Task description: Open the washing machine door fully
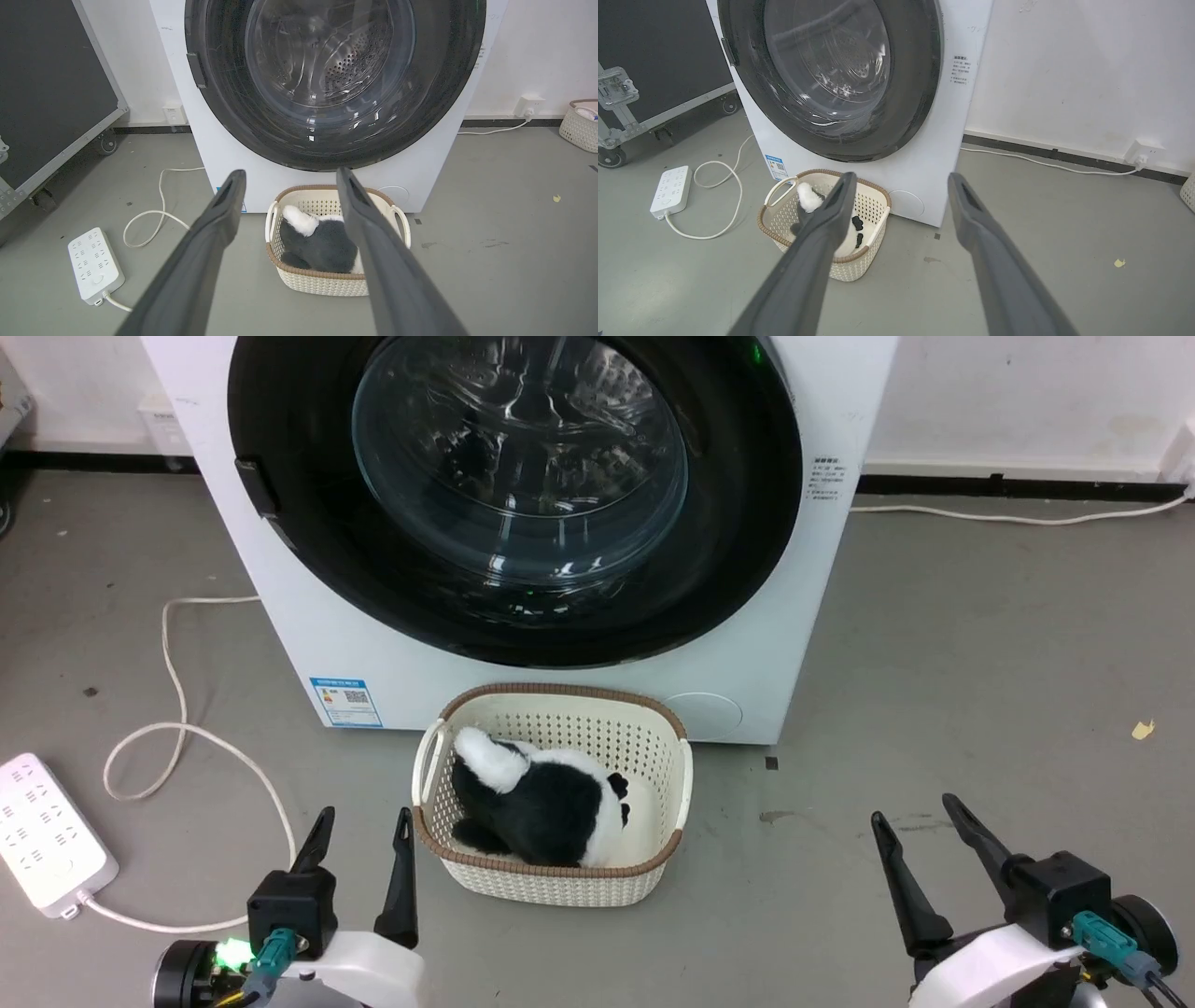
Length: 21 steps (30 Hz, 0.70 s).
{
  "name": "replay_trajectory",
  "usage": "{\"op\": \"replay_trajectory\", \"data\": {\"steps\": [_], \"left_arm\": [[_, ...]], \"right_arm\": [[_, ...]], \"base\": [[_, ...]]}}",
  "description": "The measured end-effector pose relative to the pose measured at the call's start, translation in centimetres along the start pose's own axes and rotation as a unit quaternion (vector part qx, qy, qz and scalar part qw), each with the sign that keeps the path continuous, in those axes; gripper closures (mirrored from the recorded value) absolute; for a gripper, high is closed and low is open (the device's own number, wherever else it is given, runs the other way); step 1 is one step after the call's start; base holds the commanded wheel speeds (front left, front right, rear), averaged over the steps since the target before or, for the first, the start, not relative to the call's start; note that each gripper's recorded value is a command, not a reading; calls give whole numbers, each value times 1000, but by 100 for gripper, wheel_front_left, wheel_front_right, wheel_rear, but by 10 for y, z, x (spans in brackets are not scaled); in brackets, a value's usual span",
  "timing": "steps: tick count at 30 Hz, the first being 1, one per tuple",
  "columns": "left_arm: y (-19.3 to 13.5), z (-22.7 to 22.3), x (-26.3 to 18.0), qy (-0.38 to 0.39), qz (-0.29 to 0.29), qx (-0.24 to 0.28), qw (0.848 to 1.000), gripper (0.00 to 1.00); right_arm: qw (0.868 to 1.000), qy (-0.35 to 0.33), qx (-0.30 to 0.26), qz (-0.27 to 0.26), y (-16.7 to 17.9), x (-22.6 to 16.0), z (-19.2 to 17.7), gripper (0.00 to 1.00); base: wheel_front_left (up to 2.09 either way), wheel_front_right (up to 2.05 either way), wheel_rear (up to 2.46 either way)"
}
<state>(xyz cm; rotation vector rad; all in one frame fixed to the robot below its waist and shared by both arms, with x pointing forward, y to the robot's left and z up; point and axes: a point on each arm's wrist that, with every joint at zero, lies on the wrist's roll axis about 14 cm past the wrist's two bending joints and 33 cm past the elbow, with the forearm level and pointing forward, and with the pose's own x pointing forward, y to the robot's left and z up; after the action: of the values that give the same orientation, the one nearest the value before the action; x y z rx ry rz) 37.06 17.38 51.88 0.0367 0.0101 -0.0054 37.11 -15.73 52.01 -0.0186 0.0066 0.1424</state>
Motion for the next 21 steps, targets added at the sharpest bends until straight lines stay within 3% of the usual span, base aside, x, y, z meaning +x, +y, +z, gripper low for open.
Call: {"op": "replay_trajectory", "data": {"steps": [21], "left_arm": [[-4, -10, 19, 1, -2, -8, 1000, 0]], "right_arm": [[999, -46, 7, 29, -1, 53, 28, 0]], "base": [[0, 0, 0]]}}
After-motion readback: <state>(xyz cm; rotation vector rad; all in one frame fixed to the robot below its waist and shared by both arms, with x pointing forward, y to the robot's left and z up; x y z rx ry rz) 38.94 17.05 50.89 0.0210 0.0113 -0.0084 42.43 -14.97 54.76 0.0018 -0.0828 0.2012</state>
